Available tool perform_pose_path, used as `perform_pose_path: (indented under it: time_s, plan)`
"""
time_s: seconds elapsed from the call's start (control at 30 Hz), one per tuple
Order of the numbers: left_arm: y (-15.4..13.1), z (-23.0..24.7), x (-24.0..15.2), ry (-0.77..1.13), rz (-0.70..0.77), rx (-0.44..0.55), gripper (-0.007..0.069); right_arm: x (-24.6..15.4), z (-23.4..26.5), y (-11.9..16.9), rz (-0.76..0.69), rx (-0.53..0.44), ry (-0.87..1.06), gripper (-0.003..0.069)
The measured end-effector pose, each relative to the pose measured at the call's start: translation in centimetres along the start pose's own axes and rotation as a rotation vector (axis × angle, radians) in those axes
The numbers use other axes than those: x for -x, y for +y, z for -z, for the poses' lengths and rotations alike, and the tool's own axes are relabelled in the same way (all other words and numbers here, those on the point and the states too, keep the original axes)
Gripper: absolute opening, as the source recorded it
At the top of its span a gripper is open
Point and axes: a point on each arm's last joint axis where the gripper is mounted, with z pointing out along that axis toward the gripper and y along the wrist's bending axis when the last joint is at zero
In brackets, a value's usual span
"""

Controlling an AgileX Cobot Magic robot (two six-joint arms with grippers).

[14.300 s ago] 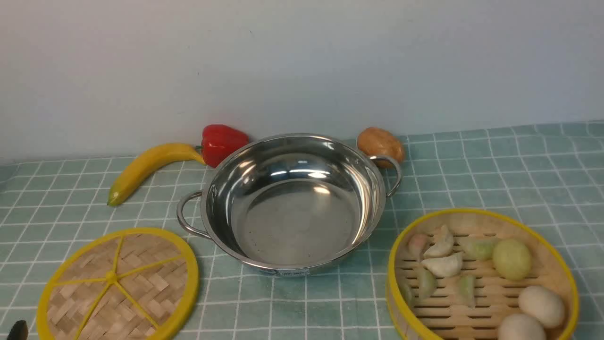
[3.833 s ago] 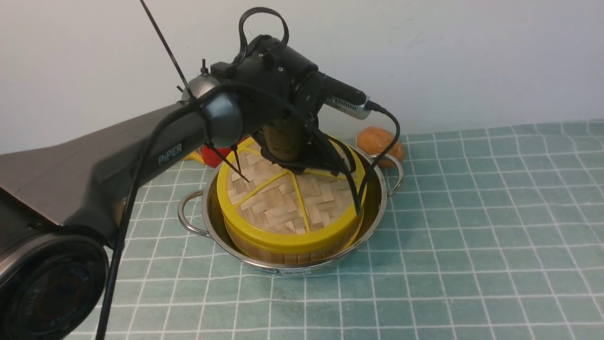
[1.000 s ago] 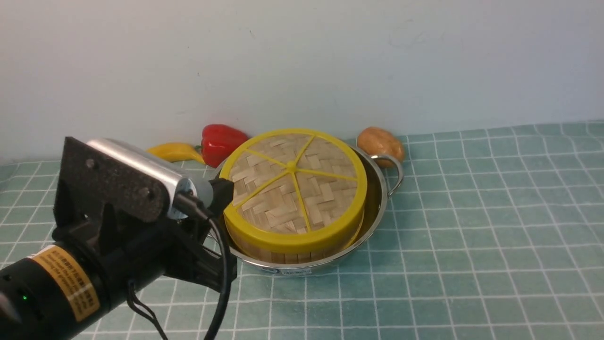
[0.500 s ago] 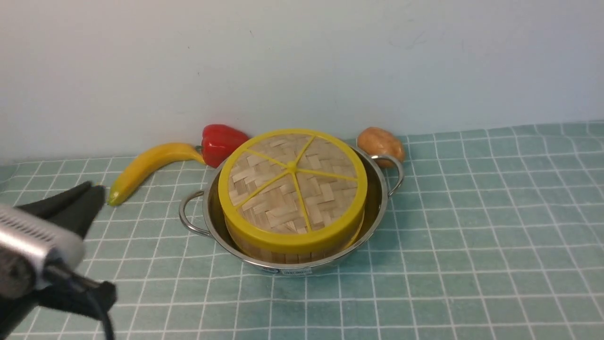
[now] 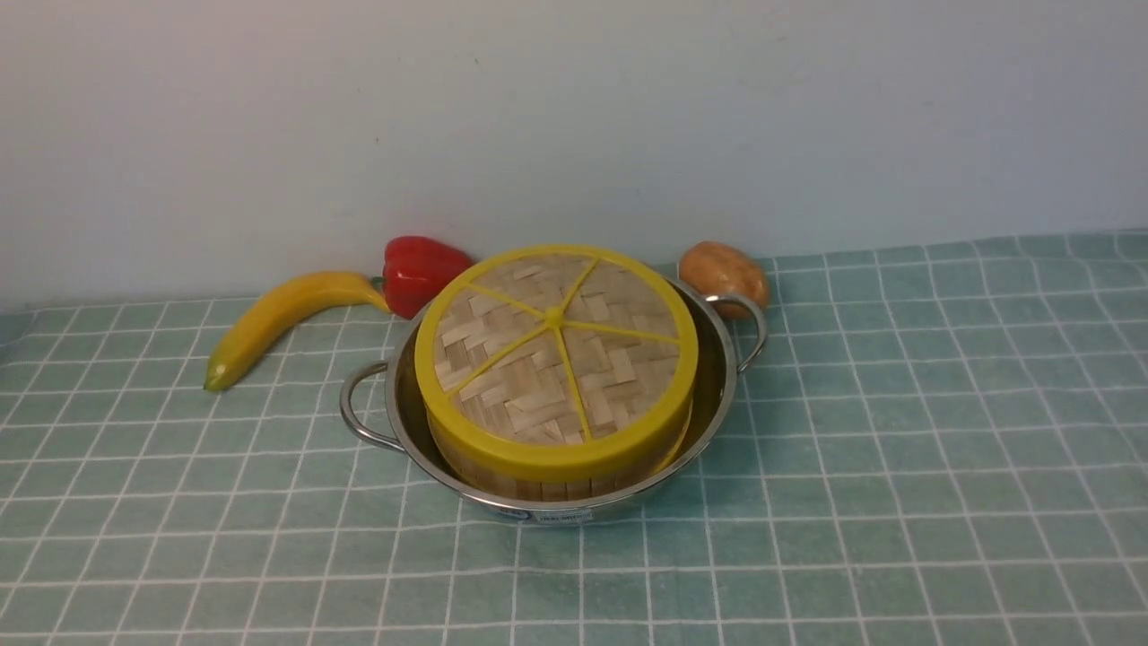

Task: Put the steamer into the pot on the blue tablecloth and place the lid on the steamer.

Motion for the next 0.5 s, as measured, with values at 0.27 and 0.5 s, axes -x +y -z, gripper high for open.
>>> perform_pose_path:
  time_s: [0.27,0.5]
  plan:
    - [0.14,0.04,-0.22,0.022,0.021,0.015,0.0085,0.00,0.00,0.00,0.000,0.000,0.000,0.0246]
    - [-0.14,0.04,0.17,-0.020,0.130,-0.017,0.0095,0.00,0.00,0.00,-0.001,0.000,0.000,0.0246]
